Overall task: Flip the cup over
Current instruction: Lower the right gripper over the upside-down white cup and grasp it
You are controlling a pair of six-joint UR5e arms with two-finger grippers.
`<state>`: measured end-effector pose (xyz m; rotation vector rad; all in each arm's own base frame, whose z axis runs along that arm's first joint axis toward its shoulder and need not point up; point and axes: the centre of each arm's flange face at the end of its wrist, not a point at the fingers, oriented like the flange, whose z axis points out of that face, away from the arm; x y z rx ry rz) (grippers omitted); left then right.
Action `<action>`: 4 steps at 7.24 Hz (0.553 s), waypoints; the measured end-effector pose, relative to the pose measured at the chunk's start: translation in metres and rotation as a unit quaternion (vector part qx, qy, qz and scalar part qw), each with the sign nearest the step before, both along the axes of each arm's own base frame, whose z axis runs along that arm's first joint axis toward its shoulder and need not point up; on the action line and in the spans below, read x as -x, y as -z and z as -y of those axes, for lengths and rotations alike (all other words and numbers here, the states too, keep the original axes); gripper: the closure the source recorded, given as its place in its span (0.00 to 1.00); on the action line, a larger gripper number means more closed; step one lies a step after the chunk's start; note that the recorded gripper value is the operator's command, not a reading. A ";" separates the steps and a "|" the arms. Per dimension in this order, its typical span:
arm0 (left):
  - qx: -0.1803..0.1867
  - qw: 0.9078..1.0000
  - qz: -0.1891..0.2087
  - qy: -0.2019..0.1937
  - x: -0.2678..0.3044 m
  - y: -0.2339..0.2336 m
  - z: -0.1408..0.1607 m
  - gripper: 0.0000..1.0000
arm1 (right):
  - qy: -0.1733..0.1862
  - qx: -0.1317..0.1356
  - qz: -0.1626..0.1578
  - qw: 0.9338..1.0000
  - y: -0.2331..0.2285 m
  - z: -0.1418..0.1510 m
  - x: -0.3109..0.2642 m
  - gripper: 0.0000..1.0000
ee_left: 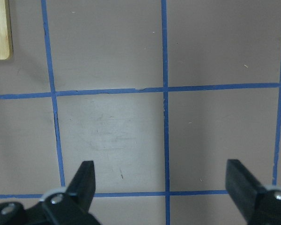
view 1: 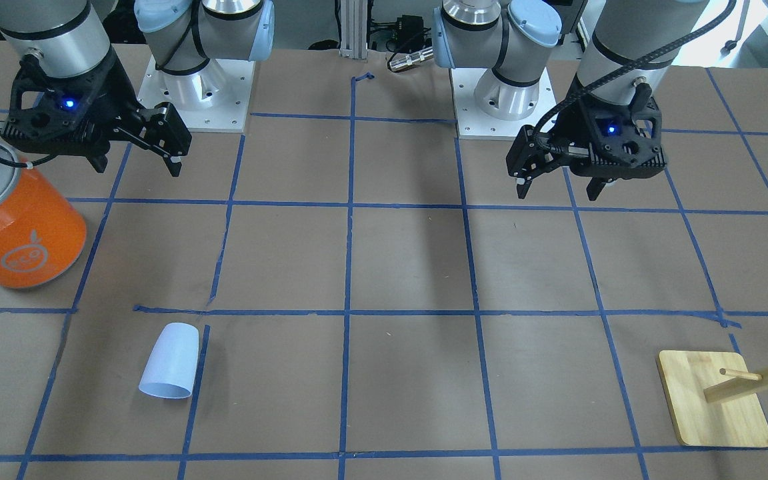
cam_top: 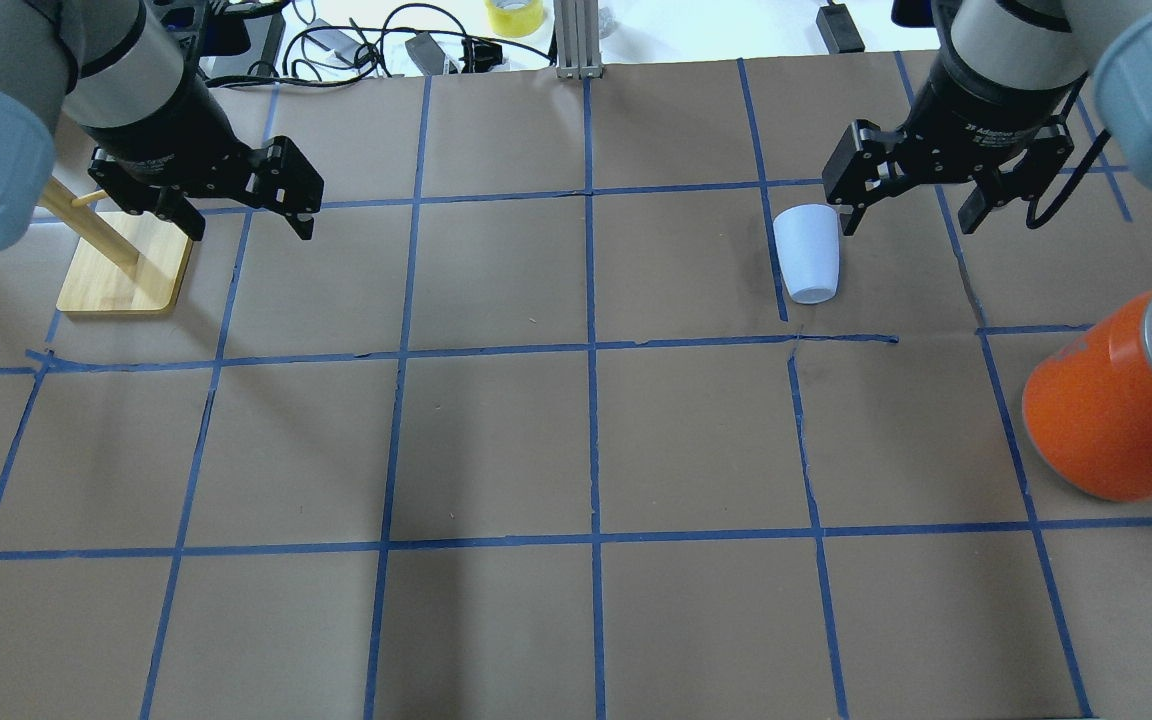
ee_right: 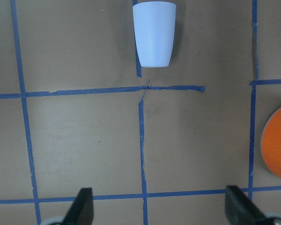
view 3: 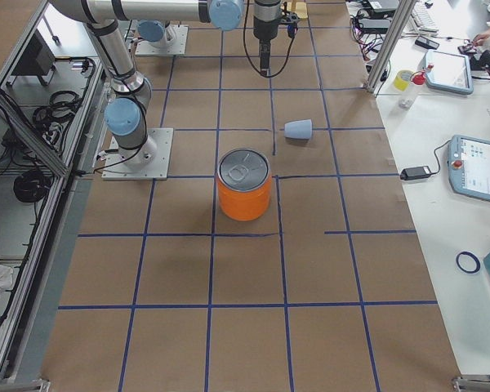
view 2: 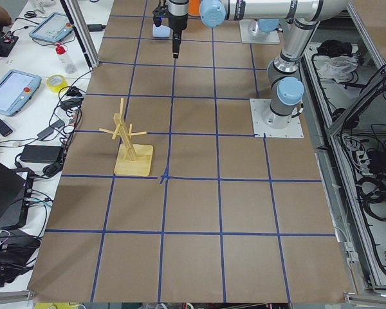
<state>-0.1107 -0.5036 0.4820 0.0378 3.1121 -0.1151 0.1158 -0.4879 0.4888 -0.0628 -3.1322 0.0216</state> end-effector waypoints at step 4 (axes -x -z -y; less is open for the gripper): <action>-0.001 1.000 0.002 0.005 -0.001 0.002 0.001 0.00 | 0.003 -0.015 0.000 1.000 0.013 0.002 0.002 0.00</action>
